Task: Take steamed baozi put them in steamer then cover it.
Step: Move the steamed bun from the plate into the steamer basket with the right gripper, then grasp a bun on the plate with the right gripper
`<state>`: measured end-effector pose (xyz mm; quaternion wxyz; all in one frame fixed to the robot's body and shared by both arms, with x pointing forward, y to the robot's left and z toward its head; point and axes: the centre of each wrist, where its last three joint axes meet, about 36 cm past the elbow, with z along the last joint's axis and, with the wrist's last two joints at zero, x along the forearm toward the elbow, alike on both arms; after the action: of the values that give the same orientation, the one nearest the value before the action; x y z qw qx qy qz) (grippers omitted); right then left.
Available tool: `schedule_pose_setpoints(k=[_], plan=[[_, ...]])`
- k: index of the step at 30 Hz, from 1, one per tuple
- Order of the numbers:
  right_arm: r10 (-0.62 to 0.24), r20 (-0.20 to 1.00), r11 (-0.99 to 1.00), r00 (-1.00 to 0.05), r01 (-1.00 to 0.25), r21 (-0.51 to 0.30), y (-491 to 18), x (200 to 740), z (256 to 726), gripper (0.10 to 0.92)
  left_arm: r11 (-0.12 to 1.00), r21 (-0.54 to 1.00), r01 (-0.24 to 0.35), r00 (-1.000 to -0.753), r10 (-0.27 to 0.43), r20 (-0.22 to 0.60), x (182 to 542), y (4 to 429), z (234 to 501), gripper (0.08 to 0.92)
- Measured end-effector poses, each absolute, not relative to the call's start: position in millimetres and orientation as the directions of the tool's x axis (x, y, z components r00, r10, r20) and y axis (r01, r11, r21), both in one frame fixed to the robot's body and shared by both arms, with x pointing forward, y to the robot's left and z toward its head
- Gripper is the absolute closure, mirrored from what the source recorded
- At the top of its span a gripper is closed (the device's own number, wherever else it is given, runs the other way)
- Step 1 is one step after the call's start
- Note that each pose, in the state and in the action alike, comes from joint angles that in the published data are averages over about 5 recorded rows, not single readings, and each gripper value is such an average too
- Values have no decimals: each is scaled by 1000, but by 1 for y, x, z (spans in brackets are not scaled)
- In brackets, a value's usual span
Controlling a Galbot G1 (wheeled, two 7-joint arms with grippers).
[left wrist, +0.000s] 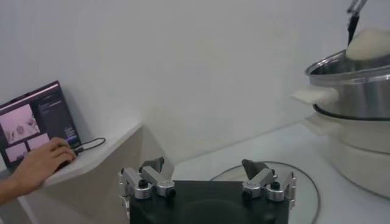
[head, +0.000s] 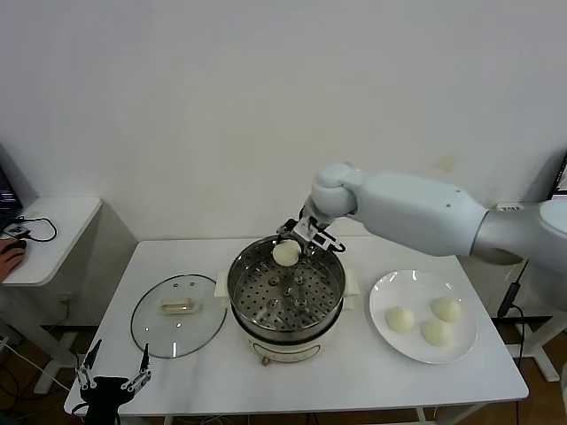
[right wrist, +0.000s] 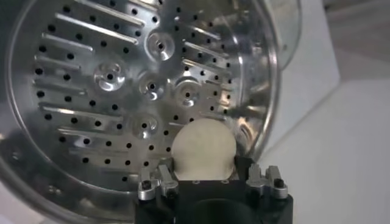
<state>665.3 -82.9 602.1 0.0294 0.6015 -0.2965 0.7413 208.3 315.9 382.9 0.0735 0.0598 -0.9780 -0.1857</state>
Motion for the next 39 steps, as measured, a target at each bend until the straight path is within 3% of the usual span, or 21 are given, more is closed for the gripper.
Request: schedule_pose_setpoints(k=[9, 17, 20, 30, 39], plan=[[-309, 914, -865, -264, -321, -386, -72, 667, 575, 387, 924, 372, -94, -982, -147, 119, 208, 316, 384, 177], [-308, 915, -876, -262, -297, -380, -72, 668, 572, 219, 923, 372, -99, -983, -149, 108, 208, 315, 388, 177], [-307, 915, -869, -262, -314, -382, -75, 667, 581, 202, 922, 374, -98, -983, -147, 106, 208, 315, 389, 177], [-292, 904, -749, -313, -513, -419, -112, 651, 663, 200, 926, 368, -83, -988, -125, 91, 213, 312, 394, 177], [-217, 908, -521, -358, -744, -418, -204, 618, 693, 200, 929, 366, -54, -992, -92, 88, 215, 308, 398, 177]])
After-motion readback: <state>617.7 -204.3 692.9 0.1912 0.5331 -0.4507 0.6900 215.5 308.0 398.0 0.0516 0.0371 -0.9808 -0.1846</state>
